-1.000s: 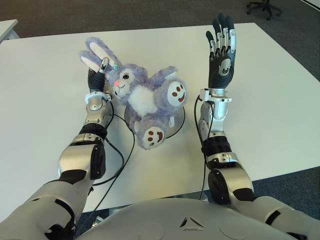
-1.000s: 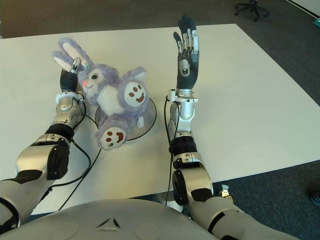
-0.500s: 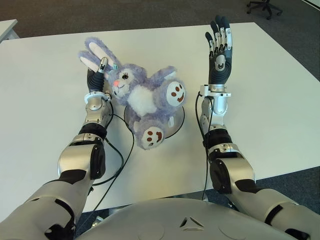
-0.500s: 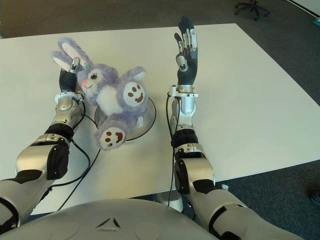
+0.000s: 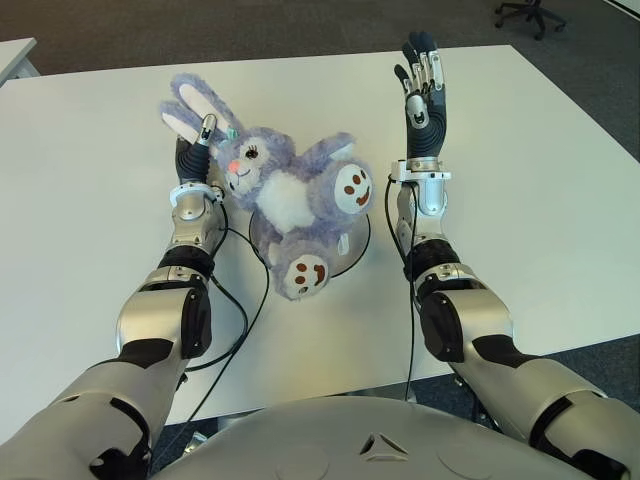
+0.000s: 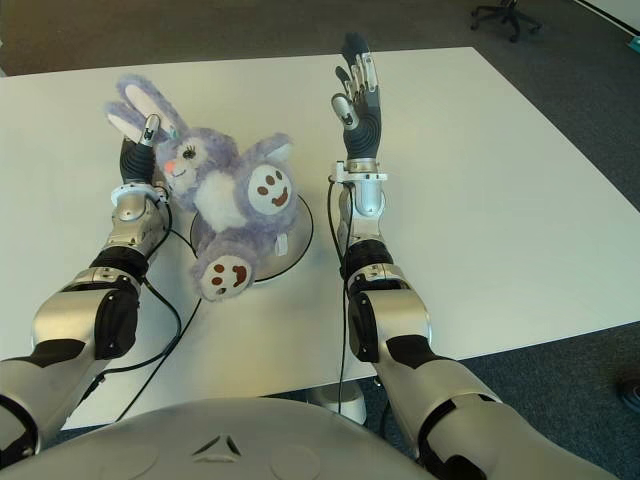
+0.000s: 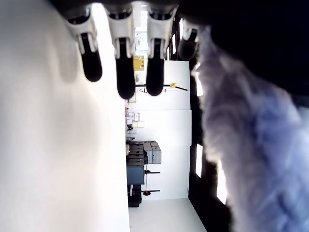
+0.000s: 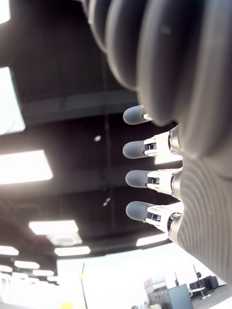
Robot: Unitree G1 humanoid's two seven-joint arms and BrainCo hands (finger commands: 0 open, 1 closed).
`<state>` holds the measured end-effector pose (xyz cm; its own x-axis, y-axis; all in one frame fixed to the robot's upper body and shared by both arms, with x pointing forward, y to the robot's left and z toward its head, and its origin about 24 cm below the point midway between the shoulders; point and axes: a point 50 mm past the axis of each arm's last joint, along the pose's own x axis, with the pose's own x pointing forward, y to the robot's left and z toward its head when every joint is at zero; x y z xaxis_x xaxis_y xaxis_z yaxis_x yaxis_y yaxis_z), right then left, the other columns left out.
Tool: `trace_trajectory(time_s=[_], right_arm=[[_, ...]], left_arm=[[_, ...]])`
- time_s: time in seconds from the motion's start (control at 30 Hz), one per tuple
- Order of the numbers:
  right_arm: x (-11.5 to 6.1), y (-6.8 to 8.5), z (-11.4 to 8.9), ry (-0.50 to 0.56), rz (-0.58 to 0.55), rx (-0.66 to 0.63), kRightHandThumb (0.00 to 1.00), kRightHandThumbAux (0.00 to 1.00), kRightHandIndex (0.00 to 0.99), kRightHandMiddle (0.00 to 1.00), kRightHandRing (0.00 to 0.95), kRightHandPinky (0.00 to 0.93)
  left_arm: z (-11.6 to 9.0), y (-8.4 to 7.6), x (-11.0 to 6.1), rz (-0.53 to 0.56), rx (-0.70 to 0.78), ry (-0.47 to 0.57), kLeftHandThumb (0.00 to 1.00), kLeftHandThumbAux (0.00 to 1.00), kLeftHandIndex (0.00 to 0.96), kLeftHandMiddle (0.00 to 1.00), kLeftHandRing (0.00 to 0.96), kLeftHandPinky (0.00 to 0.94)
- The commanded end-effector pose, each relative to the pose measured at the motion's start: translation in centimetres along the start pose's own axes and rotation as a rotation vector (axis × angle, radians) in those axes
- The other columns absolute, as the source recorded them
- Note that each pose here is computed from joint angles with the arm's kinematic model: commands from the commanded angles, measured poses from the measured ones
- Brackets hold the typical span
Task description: Put the doll into the plate.
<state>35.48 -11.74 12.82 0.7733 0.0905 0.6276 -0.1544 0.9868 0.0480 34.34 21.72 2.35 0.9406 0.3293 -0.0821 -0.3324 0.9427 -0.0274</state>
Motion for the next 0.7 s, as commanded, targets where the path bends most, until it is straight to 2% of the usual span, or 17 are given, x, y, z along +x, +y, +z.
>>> trace_trajectory(time_s=[0.03, 0.27, 0.37, 0.57, 0.7], right_arm=[[0.1, 0.1, -0.8, 0.062, 0.016, -0.041, 0.000, 0.422, 0.000, 0.000, 0.000, 0.000], [0.1, 0.2, -1.8, 0.158, 0.018, -0.065, 0.000, 0.422, 0.000, 0.000, 0.000, 0.000], [0.0, 0.1, -2.2, 0.189, 0.004, -0.077, 0.000, 0.434, 0.000, 0.000, 0.000, 0.000], [-0.3, 0.0, -2.8, 0.245, -0.001, -0.084, 0.000, 0.450, 0.000, 0.000, 0.000, 0.000], [-0.3, -0.2, -3.1, 0.281, -0.001, -0.085, 0.000, 0.508, 0.000, 0.000, 0.000, 0.000]], left_arm=[[-5.4, 0.7, -2.8, 0.018, 0.037, 0.218, 0.000, 0.372, 0.079, 0.245, 0.253, 0.200], [-5.4, 0.6, -2.8, 0.016, 0.035, 0.219, 0.000, 0.371, 0.079, 0.236, 0.256, 0.208], [-5.5, 0.6, -2.8, 0.016, 0.027, 0.221, 0.000, 0.372, 0.077, 0.234, 0.264, 0.242], [-5.5, 0.6, -2.8, 0.017, 0.025, 0.223, 0.000, 0.373, 0.077, 0.238, 0.265, 0.210], [-5.5, 0.6, -2.8, 0.017, 0.025, 0.224, 0.000, 0.375, 0.083, 0.243, 0.269, 0.240]])
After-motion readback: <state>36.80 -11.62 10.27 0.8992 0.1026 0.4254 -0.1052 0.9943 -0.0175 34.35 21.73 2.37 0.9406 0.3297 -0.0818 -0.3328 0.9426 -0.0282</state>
